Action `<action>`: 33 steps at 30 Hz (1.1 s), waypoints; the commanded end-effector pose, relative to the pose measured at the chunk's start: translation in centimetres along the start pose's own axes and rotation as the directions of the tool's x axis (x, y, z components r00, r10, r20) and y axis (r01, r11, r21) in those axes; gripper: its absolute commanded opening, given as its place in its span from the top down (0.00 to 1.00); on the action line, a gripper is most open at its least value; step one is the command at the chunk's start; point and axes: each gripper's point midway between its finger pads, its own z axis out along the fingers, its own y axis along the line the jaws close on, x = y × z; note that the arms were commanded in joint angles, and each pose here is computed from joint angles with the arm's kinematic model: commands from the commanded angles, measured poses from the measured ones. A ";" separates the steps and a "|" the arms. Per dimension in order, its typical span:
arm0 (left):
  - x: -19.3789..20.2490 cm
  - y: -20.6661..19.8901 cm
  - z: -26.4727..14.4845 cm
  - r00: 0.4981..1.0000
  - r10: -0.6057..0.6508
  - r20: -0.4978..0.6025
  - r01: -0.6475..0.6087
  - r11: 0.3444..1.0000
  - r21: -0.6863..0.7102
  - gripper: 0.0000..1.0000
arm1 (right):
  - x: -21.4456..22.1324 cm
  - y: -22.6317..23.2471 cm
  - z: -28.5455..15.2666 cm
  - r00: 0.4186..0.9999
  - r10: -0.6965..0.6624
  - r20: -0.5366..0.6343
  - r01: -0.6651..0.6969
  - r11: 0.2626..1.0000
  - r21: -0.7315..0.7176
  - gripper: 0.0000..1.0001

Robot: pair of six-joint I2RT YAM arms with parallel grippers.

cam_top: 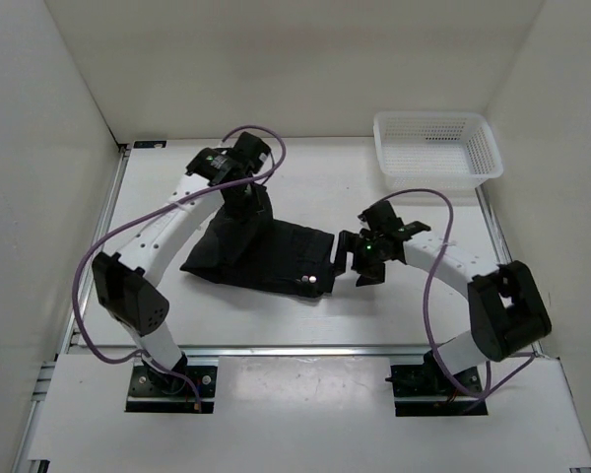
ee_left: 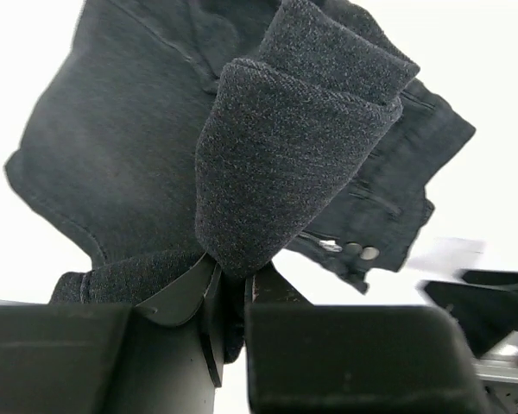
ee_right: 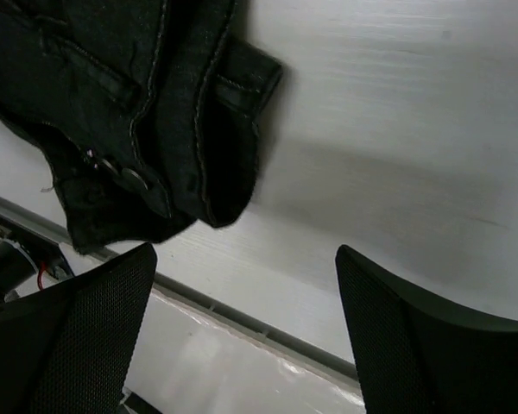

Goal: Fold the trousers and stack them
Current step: Fold the trousers

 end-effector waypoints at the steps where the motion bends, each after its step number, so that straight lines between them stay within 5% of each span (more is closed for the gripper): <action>1: -0.4 -1.9 -0.6 0.995 -0.093 0.039 0.093 0.996 -0.007 0.90 | -1.5 3.3 1.8 1.000 -0.007 0.023 0.009 0.997 -0.079 0.12; 5: -0.7 -2.8 -0.5 0.992 -0.117 0.049 0.117 0.993 -0.002 0.90 | -1.2 4.1 4.5 1.000 -0.025 -0.013 0.025 0.998 -0.052 0.34; 8: -1.3 -3.0 -0.9 0.985 -0.155 0.076 0.156 0.988 0.002 0.90 | -1.6 4.7 6.0 0.999 -0.040 -0.026 0.039 0.998 -0.041 0.59; 9: -1.3 -3.0 -0.9 0.983 -0.165 0.076 0.165 0.986 0.003 0.90 | -1.9 5.5 6.2 0.998 -0.055 -0.023 0.054 0.997 -0.051 0.75; 13: -1.1 -4.1 -0.8 0.970 -0.231 0.070 0.231 0.973 0.014 0.90 | -2.3 6.8 7.2 0.997 -0.081 -0.012 0.081 0.996 -0.035 1.00; 21: -0.7 -8.3 -0.9 0.961 -0.266 0.075 0.262 0.963 0.055 0.90 | -2.1 8.5 7.7 0.992 -0.128 -0.004 0.128 0.992 -0.013 1.00; 22: -0.6 -8.5 -0.5 0.960 -0.273 0.070 0.270 0.962 0.047 0.90 | -2.2 8.5 7.1 0.992 -0.129 0.008 0.129 0.992 -0.005 0.94; 23: -0.6 -8.5 -0.5 0.960 -0.273 0.070 0.270 0.962 0.047 0.90 | -1.7 8.4 6.7 0.991 -0.136 0.001 0.136 0.991 0.015 0.58; 25: -0.5 -8.2 -0.2 0.960 -0.269 0.074 0.267 0.963 0.034 0.90 | -2.3 8.2 5.1 0.986 -0.159 0.054 0.156 0.986 0.058 0.15; 28: -0.5 -7.6 0.0 0.957 -0.274 0.093 0.274 0.962 0.014 0.90 | -2.2 6.8 1.8 0.980 -0.173 0.101 0.161 0.980 0.120 0.05; 33: -0.5 -7.9 0.6 0.955 -0.282 0.089 0.282 0.959 0.006 0.90 | -1.9 1.9 -5.7 0.967 -0.101 0.235 0.058 0.982 0.182 0.02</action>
